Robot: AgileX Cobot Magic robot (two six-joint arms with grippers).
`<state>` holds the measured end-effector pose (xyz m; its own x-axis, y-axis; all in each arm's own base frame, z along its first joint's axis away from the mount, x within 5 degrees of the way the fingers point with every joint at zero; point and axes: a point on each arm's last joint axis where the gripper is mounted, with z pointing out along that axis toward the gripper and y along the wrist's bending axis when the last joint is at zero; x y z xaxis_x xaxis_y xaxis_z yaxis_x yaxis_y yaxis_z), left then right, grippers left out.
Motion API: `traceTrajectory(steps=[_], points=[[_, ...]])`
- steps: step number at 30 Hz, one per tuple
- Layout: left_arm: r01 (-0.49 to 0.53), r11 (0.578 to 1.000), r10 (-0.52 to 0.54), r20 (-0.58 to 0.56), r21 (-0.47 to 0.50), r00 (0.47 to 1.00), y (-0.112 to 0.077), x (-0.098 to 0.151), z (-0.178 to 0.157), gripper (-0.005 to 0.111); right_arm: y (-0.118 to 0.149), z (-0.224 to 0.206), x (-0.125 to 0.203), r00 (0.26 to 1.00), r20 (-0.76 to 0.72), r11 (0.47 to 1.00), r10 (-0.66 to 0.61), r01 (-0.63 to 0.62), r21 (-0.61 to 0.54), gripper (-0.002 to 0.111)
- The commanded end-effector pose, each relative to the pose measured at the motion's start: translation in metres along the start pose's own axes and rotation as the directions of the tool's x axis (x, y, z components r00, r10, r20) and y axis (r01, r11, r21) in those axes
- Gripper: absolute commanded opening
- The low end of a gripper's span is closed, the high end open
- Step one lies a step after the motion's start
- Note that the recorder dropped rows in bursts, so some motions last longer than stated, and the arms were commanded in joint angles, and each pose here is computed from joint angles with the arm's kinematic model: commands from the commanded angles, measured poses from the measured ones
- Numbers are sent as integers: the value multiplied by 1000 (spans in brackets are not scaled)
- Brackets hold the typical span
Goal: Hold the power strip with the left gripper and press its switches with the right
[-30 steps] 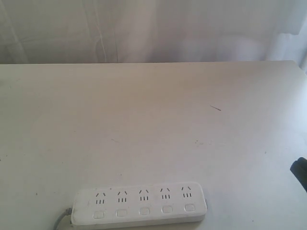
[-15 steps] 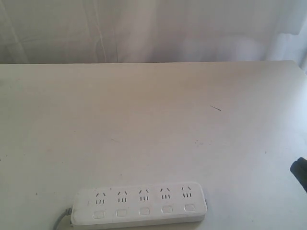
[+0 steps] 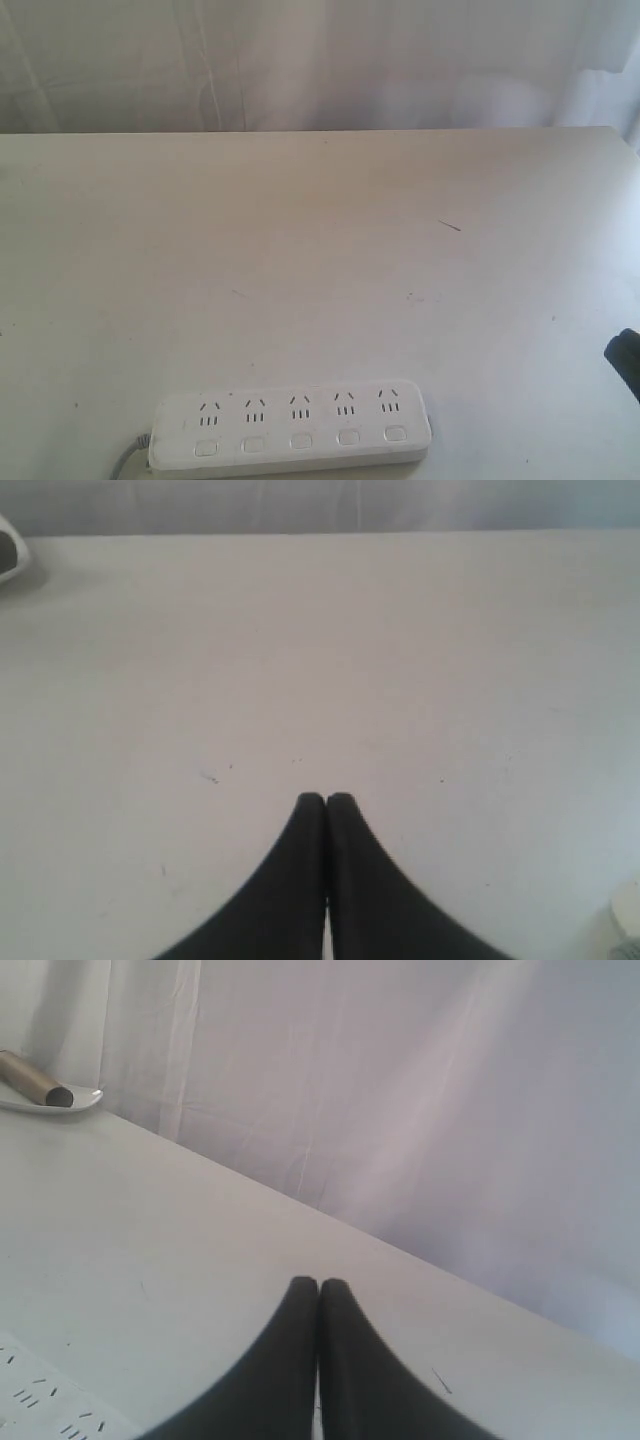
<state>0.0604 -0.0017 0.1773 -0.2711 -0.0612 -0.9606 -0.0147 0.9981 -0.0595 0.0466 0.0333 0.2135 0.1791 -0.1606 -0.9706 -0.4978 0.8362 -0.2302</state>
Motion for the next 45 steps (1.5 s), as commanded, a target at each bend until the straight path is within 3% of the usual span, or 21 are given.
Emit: traceTrajectory(steps=[1, 8, 14, 17, 19, 30, 33, 36, 40, 42, 45], points=[[70, 995, -73, -40, -70, 997, 6, 5, 0, 0, 0, 0, 2, 1000, -10, 1000, 5, -5, 4, 0], [150, 987, -155, -81, -65, 985, 5, 9, -1, 0, 0, 0, 2, 1000, -10, 1000, 5, -5, 4, 0], [328, 939, -338, -111, -104, 934, 6, 14, -1, 0, 0, 0, 2, 1000, -10, 1000, 5, -5, 4, 0], [311, 940, -327, -102, -143, 940, 9, 14, -1, 0, 0, 0, 2, 1000, -10, 1000, 5, -5, 4, 0], [355, 922, -373, -113, -152, 921, 9, 16, -2, 0, 0, 0, 2, 1000, -10, 1000, 5, -5, 4, 0], [335, 930, -354, -114, -153, 928, 10, 16, -2, 0, 0, 0, 2, 1000, -10, 1000, 5, -5, 4, 0], [208, 968, -226, -133, -138, 965, 10, 16, -2, 0, 0, 0, 2, 1000, -10, 1000, 5, -5, 4, 0], [-67, 993, 51, -166, -96, 985, 10, 16, -2, 0, 0, 0, 2, 1000, -10, 1000, 5, -5, 4, 0], [-374, 927, 361, -187, -37, 913, 9, 16, -2, 0, 0, 0, 2, 1000, -10, 1000, 5, -5, 4, 0], [-425, 905, 413, -189, -26, 891, 9, 16, -2, 0, 0, 0, 2, 1000, -10, 1000, 5, -5, 4, 0], [-403, 915, 393, -185, -19, 901, 8, 16, -2, 0, 0, 0, 2, 1000, -10, 1000, 5, -5, 4, 0]])
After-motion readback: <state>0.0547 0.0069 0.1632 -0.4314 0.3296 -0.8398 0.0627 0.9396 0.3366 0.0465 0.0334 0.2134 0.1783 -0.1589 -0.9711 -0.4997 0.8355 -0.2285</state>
